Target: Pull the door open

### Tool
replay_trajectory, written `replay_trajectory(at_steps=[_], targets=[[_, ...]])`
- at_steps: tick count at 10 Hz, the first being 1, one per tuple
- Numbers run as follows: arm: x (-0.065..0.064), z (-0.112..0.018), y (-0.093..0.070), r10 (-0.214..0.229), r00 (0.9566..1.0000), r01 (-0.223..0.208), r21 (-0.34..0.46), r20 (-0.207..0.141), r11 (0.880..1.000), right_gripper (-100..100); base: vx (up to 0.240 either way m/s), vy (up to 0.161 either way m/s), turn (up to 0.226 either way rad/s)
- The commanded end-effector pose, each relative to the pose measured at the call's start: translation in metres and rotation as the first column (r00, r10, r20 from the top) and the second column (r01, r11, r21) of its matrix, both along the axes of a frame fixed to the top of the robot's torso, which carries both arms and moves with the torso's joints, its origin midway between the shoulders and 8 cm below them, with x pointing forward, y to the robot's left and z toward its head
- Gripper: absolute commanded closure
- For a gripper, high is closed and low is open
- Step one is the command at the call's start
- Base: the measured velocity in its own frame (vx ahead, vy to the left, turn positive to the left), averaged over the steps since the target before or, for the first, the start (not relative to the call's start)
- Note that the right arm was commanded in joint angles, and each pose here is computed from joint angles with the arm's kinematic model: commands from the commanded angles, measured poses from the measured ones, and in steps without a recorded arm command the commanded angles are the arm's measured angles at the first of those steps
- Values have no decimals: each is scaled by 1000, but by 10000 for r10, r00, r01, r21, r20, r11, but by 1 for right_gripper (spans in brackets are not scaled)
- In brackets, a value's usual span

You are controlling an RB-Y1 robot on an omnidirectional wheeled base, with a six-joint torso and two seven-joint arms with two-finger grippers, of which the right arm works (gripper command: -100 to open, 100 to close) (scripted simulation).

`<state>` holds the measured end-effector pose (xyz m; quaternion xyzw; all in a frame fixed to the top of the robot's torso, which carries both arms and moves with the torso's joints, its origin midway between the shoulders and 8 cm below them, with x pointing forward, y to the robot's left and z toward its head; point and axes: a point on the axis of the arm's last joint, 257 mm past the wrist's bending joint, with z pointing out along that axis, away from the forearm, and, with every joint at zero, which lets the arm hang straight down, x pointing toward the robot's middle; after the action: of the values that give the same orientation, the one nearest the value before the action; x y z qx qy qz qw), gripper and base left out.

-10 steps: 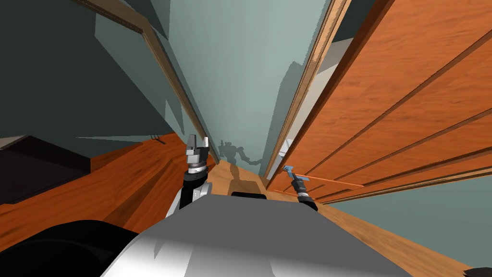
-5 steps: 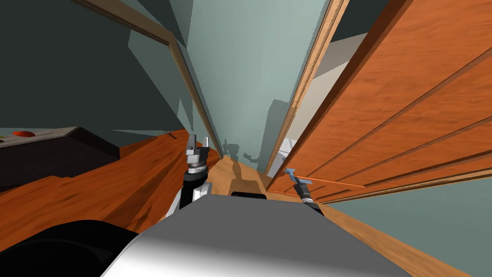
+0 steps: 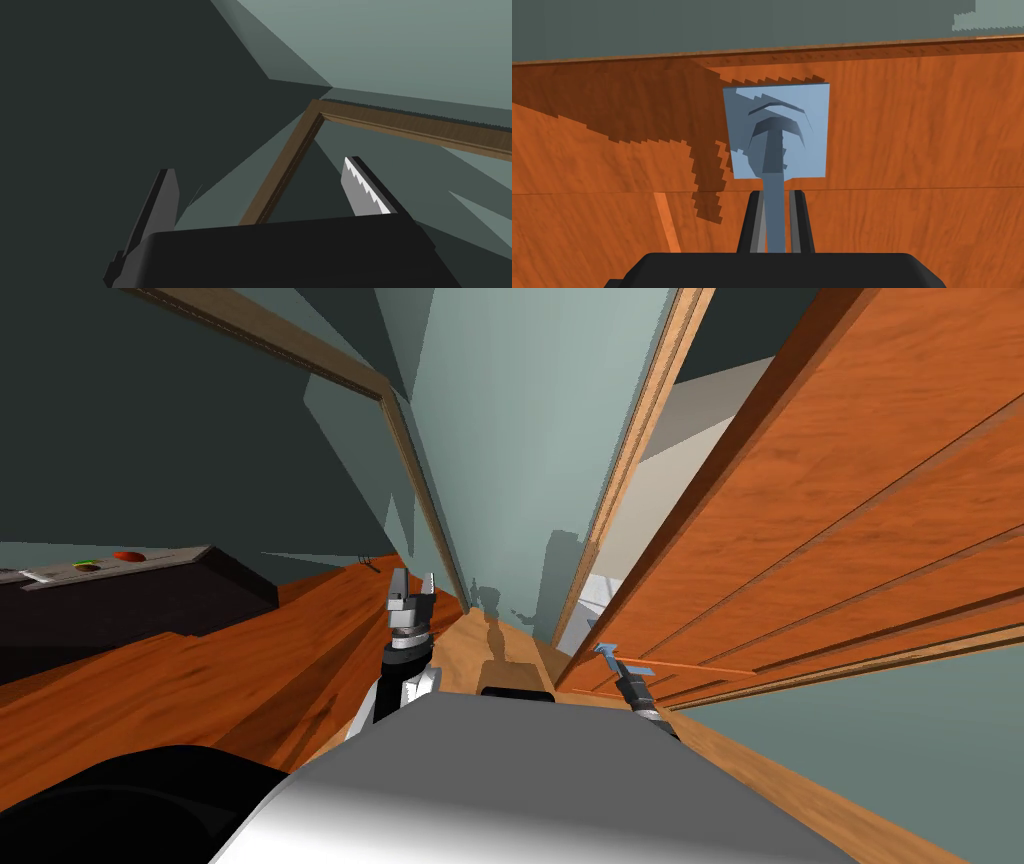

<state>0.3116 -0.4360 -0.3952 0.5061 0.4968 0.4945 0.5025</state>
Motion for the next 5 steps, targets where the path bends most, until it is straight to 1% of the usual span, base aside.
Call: replay_trajectory(at_steps=[1, 2, 4, 5], targets=[[-5, 0, -1, 72, 10000, -72, -7, 12, 10000, 100, -136, -59, 179], [-7, 0, -1, 113, 9999, -113, -11, 18, 9999, 100, -238, -95, 222], [-15, 1, -2, 237, 9997, -237, -19, 34, 9997, 100, -247, -66, 172], [-19, 1, -3, 290, 9996, -290, -22, 39, 9996, 100, -252, -99, 179]])
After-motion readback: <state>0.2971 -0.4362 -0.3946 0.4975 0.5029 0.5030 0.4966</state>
